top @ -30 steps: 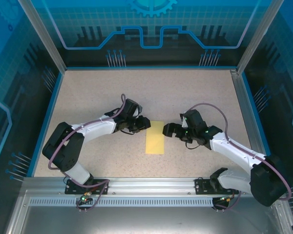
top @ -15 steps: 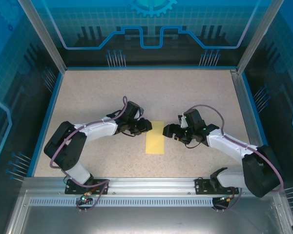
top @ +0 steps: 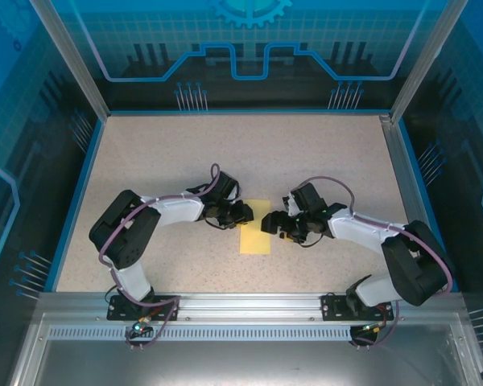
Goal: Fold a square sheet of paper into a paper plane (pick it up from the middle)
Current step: Third fold the triangle at the center of the table.
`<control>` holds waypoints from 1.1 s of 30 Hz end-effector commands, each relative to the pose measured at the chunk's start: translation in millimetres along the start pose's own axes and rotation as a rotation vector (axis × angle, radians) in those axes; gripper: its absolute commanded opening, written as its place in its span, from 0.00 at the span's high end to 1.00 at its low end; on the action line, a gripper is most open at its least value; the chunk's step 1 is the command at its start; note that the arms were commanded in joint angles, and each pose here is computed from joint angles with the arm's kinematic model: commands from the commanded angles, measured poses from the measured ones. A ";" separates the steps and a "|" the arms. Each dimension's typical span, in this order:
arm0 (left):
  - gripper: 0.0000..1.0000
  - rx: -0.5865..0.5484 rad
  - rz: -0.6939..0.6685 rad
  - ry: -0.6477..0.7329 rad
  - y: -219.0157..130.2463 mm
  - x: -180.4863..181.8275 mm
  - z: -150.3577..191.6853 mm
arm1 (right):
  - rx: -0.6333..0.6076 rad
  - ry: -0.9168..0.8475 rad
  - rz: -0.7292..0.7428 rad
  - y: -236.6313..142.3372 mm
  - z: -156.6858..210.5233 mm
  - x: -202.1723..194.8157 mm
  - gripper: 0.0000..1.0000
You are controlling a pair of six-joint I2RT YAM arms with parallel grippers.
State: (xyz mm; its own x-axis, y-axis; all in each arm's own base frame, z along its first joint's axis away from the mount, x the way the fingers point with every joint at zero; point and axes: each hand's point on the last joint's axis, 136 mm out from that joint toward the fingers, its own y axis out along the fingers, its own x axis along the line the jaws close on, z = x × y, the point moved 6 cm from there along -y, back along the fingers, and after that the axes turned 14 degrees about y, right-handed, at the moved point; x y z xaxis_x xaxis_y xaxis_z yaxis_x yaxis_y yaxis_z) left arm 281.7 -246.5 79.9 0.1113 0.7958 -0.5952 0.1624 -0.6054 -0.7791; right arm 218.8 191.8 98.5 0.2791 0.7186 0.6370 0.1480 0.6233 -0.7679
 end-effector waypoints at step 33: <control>0.75 0.070 -0.130 -0.014 15.9 28.0 16.8 | 0.066 0.034 0.007 39.8 -14.6 8.2 0.41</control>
State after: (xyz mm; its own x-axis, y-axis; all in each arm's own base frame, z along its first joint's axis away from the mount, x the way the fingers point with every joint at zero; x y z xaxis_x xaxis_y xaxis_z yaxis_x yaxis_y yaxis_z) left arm 278.7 -241.5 64.9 0.0900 0.8286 -0.5526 0.1398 -0.5598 -0.8167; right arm 235.3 209.3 72.0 0.3215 0.7145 0.6214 0.0816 0.6329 -0.7700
